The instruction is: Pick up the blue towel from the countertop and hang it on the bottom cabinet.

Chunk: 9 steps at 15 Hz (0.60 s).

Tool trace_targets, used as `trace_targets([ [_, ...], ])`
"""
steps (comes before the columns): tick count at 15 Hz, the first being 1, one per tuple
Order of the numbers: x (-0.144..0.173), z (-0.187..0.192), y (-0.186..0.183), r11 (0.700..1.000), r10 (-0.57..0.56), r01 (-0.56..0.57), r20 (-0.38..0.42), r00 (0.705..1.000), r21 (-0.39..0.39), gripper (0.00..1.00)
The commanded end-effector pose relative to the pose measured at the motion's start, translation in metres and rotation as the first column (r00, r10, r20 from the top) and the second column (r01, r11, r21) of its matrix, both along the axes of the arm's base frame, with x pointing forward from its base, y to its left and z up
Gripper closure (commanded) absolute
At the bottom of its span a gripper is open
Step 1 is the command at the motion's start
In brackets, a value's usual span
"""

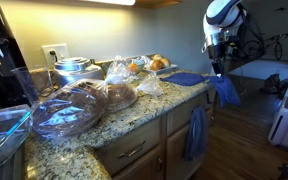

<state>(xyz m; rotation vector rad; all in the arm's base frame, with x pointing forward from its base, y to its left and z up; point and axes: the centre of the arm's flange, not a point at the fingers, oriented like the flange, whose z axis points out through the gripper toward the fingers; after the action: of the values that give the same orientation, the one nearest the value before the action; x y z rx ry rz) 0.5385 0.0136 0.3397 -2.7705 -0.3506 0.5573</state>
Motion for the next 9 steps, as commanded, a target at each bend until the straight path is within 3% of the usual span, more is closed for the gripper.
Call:
trace_targets([
  [1, -0.037, -0.021, -0.027, 0.994, -0.086, 0.091, -0.068, 0.994, 0.068, 0.94],
  [5, -0.056, -0.051, -0.052, 0.977, -0.168, 0.183, -0.135, 0.977, 0.113, 0.94],
  [9, -0.068, -0.064, -0.069, 0.96, -0.235, 0.254, -0.151, 0.96, 0.118, 0.94],
])
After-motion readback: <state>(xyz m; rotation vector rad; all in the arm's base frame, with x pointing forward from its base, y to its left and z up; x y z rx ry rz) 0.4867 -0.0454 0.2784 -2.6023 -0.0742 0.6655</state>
